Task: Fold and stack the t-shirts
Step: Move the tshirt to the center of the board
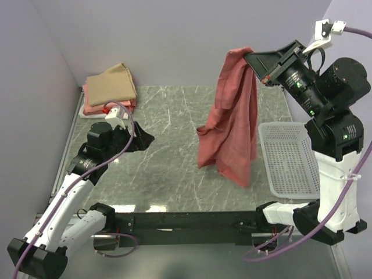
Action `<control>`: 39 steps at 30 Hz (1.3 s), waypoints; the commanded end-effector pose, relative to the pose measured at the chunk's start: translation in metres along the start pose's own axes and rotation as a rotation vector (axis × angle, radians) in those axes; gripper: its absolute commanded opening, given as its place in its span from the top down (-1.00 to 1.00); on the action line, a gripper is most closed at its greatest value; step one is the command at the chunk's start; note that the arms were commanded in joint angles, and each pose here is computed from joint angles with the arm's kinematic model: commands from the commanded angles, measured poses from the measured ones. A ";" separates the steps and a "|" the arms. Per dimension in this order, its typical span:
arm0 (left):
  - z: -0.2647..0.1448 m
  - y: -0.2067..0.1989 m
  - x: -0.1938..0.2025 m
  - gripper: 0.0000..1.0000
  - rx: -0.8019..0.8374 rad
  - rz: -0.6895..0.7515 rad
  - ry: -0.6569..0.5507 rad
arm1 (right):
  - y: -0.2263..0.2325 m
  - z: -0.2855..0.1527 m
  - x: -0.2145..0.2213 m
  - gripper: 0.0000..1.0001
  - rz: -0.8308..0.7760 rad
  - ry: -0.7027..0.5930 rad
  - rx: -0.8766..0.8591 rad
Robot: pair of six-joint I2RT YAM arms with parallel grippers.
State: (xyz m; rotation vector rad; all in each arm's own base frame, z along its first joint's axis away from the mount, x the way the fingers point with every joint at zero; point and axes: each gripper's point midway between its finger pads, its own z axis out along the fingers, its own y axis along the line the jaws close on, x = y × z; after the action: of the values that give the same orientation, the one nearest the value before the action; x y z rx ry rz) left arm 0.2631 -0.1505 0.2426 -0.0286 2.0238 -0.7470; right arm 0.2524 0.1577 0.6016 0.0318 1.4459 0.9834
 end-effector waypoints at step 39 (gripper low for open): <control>0.001 0.004 -0.022 -0.83 -0.044 -0.103 -0.109 | -0.261 0.080 0.159 0.26 0.219 0.430 0.420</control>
State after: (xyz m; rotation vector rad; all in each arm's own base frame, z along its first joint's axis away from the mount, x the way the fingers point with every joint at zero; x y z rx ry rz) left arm 0.2753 -0.1327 0.2547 -0.1830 1.9665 -0.6744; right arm 0.4324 0.1358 0.3906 0.3154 1.9219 1.1665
